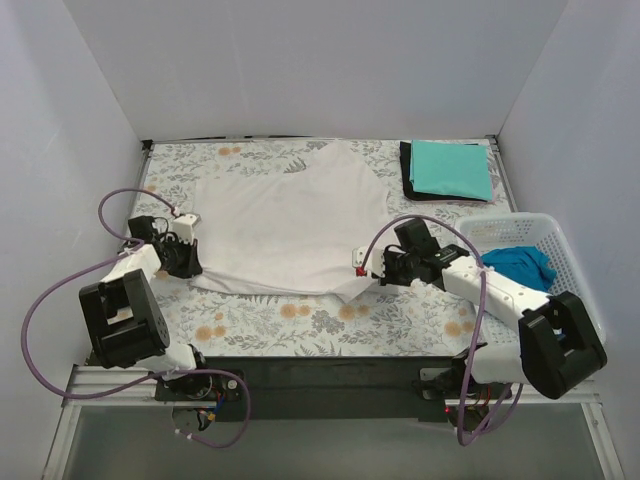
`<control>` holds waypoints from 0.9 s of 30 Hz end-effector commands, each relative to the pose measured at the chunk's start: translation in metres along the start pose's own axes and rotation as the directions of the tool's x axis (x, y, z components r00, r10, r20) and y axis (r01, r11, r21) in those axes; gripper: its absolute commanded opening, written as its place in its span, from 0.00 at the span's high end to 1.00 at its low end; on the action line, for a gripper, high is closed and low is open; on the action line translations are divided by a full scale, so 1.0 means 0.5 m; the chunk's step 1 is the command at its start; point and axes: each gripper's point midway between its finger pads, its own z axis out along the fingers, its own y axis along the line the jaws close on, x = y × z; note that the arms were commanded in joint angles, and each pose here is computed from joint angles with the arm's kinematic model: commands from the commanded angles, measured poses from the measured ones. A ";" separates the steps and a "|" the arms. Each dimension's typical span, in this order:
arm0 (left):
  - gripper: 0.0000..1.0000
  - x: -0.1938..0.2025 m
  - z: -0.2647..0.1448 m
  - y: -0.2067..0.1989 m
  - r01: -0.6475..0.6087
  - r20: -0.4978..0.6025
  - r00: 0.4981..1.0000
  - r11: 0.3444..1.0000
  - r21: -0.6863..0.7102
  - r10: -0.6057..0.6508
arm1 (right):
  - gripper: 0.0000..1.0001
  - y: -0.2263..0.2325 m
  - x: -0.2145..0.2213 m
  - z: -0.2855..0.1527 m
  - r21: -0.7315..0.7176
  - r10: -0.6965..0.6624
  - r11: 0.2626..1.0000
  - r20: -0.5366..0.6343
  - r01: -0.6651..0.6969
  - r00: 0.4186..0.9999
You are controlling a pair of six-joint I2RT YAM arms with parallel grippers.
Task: Fold and stack the t-shirts
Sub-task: Flatten the tshirt out, then fold the tshirt
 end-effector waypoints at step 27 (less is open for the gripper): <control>1.00 0.086 -0.139 -0.074 -0.149 -0.160 0.974 0.986 0.072 0.159 | 0.99 0.094 -0.052 -0.085 -0.263 0.076 0.959 -0.114 -0.104 0.991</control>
